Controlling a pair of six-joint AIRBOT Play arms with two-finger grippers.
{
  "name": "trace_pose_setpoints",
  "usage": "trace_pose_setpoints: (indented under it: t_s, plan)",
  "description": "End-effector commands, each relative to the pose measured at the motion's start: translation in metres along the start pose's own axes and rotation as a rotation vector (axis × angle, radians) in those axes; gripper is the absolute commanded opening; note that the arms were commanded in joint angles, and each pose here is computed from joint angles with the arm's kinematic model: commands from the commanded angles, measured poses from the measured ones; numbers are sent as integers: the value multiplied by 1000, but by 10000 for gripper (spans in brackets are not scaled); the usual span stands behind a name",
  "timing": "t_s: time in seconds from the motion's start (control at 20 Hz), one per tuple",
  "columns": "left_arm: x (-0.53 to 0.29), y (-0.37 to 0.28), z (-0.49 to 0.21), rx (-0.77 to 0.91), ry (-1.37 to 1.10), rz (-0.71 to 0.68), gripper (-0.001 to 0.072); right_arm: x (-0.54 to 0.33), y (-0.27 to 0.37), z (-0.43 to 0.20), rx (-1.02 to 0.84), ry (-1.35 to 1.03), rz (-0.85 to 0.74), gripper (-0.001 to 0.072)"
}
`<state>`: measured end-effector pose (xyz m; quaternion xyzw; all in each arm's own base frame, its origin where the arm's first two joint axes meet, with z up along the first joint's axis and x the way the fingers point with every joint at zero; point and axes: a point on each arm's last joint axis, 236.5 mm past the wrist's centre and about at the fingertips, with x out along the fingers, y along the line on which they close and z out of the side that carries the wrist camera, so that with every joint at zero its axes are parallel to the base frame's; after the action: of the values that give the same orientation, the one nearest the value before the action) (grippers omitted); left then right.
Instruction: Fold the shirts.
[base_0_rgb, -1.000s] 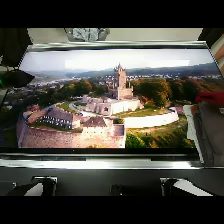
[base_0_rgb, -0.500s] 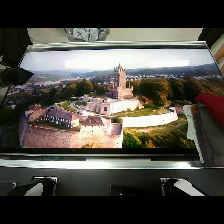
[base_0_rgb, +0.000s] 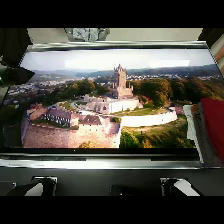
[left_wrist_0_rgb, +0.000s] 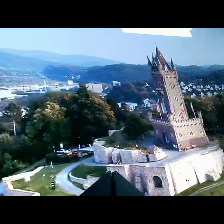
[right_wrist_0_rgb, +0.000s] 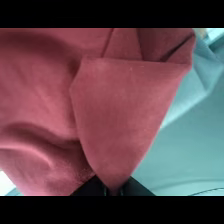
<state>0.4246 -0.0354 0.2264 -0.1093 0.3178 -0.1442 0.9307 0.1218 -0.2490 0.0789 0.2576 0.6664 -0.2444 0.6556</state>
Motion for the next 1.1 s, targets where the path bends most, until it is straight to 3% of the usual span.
trace_pose_setpoints:
  t_s: [0.0, 0.05, 0.15, 0.3, 0.45, 0.65, 0.8, 0.85, 0.9, 0.95, 1.05]
  plan:
    - [0, -3, 1, -6, -6, -12, 28, 8, -10, -2, 18, 11, -39, 52]
    - [0, -5, 2, -11, -8, -20, 28, 8, -10, -1, 32, 6, -41, 171]
    - [-1, -7, 3, -15, -12, -29, 28, 6, -10, 4, 14, -15, -40, 692]
    - [-3, -8, 7, -10, -22, -28, 27, -36, -14, 45, -90, -217, -83, 690]
    - [-12, -6, 44, 41, -137, 19, 24, -157, 33, 136, -365, -733, -159, 685]
    - [10, 34, 70, 152, -78, 352, 23, -260, 218, 172, -804, -1161, -221, 674]
    - [68, 46, 14, 256, 202, 460, 44, -186, 367, 126, -999, -967, -37, 682]
    - [86, 43, -28, 228, 365, 439, 194, -145, 397, 104, -1053, -824, 14, 708]
    - [96, 35, -73, 148, 534, 414, 412, -103, 420, 79, -1113, -659, 69, 709]
    - [99, 19, -120, 117, 724, 341, 559, -61, 435, 50, -1164, -469, 133, 709]
    - [101, -7, -163, 110, 848, 244, 559, -8, 444, 1, -1215, -149, 254, 701]
